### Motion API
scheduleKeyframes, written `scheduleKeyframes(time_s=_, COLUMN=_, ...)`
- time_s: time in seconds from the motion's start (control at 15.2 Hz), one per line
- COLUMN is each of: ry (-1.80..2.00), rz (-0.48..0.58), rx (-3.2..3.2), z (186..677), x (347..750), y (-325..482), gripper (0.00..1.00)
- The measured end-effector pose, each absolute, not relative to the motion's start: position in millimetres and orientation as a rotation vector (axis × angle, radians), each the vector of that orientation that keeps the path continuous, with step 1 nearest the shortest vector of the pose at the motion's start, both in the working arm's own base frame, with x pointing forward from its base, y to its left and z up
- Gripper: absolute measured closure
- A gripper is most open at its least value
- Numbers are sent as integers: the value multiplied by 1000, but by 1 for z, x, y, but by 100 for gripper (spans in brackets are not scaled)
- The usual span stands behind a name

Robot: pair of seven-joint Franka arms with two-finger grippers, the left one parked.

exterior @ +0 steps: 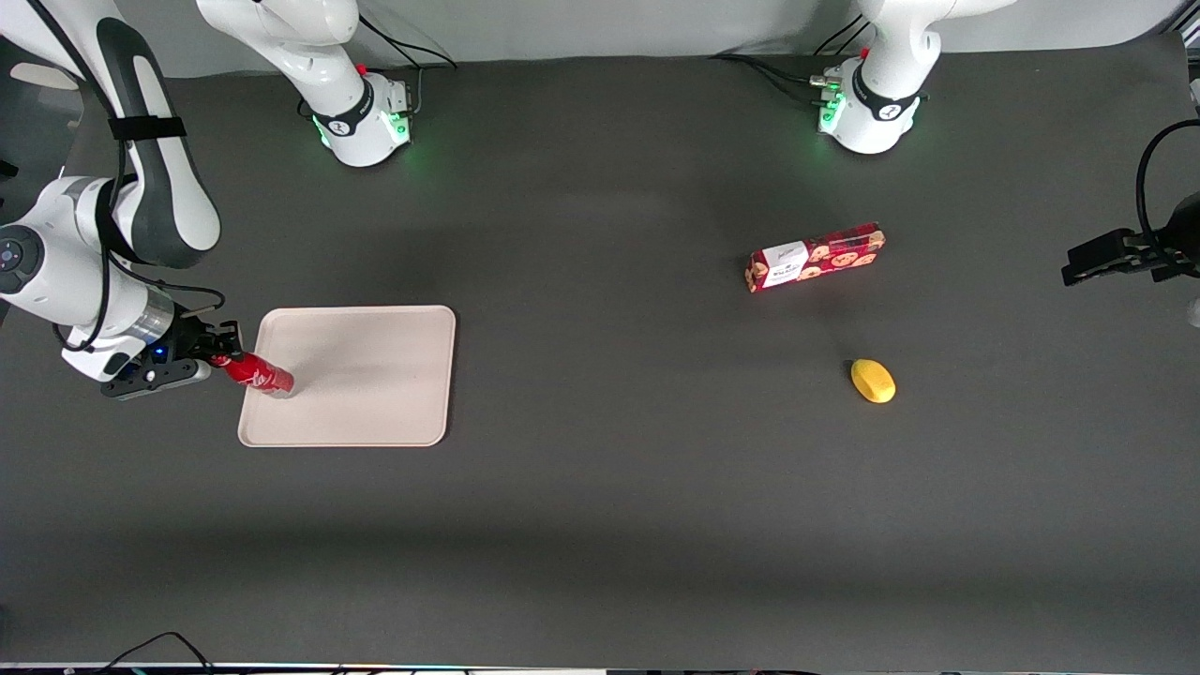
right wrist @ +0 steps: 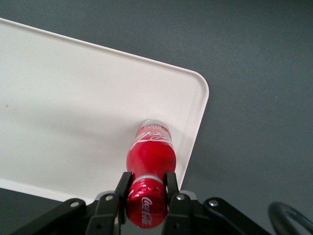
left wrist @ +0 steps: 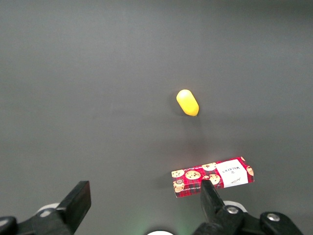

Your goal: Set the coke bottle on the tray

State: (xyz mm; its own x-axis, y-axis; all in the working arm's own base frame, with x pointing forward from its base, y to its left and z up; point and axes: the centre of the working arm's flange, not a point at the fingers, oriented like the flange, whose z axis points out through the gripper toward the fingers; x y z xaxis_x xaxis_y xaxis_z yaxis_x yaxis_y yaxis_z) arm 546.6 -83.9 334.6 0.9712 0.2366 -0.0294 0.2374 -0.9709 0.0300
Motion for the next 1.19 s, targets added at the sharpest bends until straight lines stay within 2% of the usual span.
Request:
scheduleKeyframes(time_s=0.07, ry=371, rz=-39, rx=3086, z=334, x=547, y=-84, gripper=65)
scheduleKeyframes(time_s=0.13, ry=371, rz=-35, rx=3085, z=334, x=547, y=-84, gripper=58)
scheduleKeyframes(time_s=0.4, ry=363, rz=-5, rx=3081, z=339, x=551, y=-85, gripper=18)
scheduleKeyframes(time_s=0.53, ry=296, rz=20, rx=3090, z=359, x=558, y=-86, gripper=0)
scheduleKeyframes(time_s=0.92, ry=-25, rz=48, rx=3117, z=527, x=576, y=-63, gripper=0)
scheduleKeyframes(time_s=1.19, ry=-20, rz=68, rx=3118, z=592, x=574, y=-41, gripper=0)
